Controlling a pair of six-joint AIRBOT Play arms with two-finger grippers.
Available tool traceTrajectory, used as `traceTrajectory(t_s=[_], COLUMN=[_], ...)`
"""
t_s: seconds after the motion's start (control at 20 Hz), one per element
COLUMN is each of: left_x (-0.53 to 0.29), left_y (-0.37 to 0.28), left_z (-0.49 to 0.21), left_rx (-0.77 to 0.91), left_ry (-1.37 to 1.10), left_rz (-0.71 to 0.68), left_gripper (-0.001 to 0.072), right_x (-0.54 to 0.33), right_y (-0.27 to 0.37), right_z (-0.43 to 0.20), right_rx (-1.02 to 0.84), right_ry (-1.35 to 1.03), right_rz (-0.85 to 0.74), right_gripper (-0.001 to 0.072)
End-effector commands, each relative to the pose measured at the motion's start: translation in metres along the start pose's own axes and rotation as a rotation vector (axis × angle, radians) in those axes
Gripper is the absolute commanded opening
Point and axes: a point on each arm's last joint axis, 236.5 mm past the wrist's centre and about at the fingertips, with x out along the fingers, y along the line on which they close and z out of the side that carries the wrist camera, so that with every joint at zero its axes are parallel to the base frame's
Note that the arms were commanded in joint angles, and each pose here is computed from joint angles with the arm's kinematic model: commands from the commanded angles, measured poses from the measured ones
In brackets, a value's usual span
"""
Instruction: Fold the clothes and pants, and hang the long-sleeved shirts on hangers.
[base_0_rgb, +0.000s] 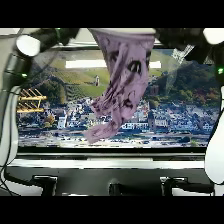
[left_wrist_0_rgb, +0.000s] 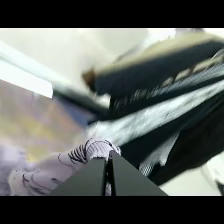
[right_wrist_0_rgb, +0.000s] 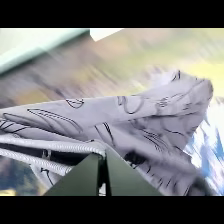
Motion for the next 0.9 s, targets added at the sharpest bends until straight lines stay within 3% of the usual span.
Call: traceTrajectory(t_s=[0.0,0.25,0.5,0.65,0.85], left_x=[-0.045,-0.128,-0.205,-0.226,-0.215], left_y=[-0.027,-0.1,-0.158,-0.162,-0.122], left_z=[0.058,0.098,0.088,0.062,0.014], left_rx=[0.041,0.178,0.24,0.219,0.157], left_ry=[-0.118,-0.221,-0.188,-0.086,0.128], left_rz=[-0.032,-0.112,-0.16,-0.138,-0.019], left_gripper=[0.0018,0.0018,0.0018,0.0019,0.0019], right_x=[-0.038,-0.127,-0.222,-0.239,-0.199], right_y=[0.053,0.111,0.135,0.134,0.108], right_z=[0.034,0.073,0.083,0.07,0.031], right_rx=[-0.111,-0.195,-0.255,-0.268,-0.27], right_ry=[-0.144,-0.37,-0.497,-0.458,-0.257], right_rz=[0.122,0.27,0.326,0.318,0.232], right_gripper=[0.0024,0.0024,0.0024,0.0024,0.0024])
